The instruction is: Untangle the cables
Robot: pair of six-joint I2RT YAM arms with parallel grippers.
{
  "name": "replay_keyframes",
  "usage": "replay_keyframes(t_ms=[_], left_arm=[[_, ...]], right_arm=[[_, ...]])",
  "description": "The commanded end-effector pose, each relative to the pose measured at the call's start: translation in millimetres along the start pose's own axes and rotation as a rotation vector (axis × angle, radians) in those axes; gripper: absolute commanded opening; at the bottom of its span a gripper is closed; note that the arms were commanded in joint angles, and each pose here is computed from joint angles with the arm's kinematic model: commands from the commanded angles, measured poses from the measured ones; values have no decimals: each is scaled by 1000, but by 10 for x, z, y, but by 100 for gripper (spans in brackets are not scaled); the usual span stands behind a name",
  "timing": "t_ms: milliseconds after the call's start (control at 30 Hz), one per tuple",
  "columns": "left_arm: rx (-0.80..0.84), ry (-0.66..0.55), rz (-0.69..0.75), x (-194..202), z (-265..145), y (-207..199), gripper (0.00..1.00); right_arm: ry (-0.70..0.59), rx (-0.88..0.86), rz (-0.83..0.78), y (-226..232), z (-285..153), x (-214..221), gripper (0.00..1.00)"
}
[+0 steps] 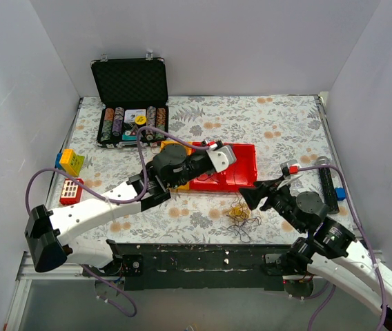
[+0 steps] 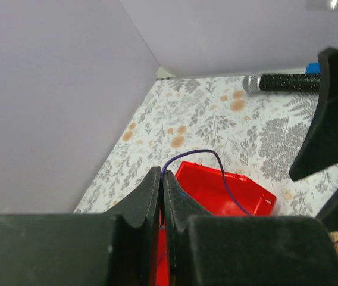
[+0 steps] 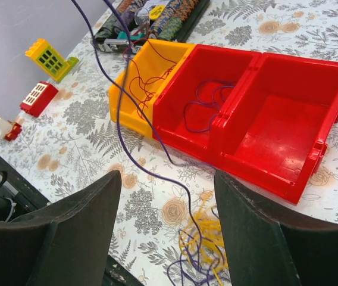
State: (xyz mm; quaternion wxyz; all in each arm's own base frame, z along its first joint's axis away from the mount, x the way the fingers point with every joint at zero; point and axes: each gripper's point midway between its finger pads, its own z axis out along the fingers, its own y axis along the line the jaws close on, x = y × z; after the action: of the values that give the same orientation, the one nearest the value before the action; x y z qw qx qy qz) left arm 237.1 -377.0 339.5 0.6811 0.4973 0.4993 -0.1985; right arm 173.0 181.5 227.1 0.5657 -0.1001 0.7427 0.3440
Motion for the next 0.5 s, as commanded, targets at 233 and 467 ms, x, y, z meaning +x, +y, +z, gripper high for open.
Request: replay_keyframes(t_ms=[233, 467], left_arm=[[-8, -151, -38, -783, -33, 291, 0], [54, -155, -76, -946, 36, 240, 0]], right_arm=[[-121, -2, -64, 65, 207, -303, 79], [-166, -13, -122, 146, 491, -409, 80]])
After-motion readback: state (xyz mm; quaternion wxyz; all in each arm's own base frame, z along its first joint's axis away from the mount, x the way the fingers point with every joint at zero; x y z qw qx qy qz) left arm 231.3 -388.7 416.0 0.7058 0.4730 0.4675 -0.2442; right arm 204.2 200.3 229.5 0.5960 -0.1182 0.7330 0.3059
